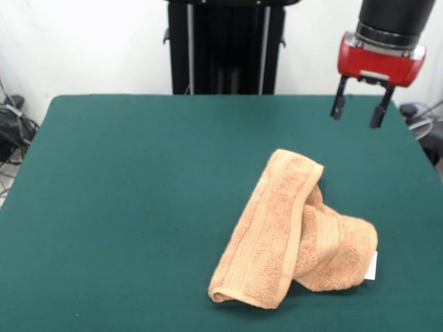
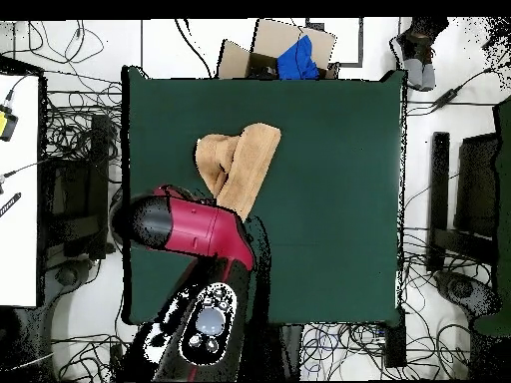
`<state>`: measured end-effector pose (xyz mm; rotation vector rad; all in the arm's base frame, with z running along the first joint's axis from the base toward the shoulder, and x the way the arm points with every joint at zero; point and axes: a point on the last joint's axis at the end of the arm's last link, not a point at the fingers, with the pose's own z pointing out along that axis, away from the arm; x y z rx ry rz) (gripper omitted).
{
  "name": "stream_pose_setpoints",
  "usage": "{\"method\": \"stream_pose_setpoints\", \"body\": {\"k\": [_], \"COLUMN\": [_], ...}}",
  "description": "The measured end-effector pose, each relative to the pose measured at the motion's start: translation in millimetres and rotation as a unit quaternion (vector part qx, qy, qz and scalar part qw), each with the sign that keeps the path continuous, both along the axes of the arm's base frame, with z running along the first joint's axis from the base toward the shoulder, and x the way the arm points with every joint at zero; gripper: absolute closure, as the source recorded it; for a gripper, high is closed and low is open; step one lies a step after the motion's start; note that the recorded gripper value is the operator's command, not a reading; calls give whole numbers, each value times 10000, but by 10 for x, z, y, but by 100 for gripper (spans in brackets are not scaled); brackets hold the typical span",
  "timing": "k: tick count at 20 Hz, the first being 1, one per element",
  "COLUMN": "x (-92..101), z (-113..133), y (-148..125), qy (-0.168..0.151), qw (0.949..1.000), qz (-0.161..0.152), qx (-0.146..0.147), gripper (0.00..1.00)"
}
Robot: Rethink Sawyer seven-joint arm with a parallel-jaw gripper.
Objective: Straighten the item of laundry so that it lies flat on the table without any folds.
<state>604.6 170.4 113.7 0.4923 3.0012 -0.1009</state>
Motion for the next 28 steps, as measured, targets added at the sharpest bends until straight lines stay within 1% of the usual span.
{"method": "stream_pose_setpoints", "body": {"k": [1,2,4,5,10,13,14,16,18,20,22,24,28], "x": [14,65,94,144,310,433,513,632,709,857,928,1098,1280], "z": [4,32,52,86,176,227,248,265,267,267,260,227,163], "y": [-19,-92,-131,-187,-391,-530,-588,-647,-681,-746,-772,-830,-901], "qy": [-14,-69,-101,-153,-297,-397,-459,-547,-601,-705,-749,-845,-942], "qw": [10000,9996,9993,9987,9970,9956,9949,9941,9936,9926,9921,9909,9897], "qz": [-72,-281,-370,-486,-708,-844,-896,-938,-953,-981,-998,-1036,-1059], "qx": [-1,-12,-17,-17,-18,-21,-23,-37,-57,-105,-118,-134,-196], "gripper": [0,0,0,0,0,0,0,0,0,0,0,0,0]}}
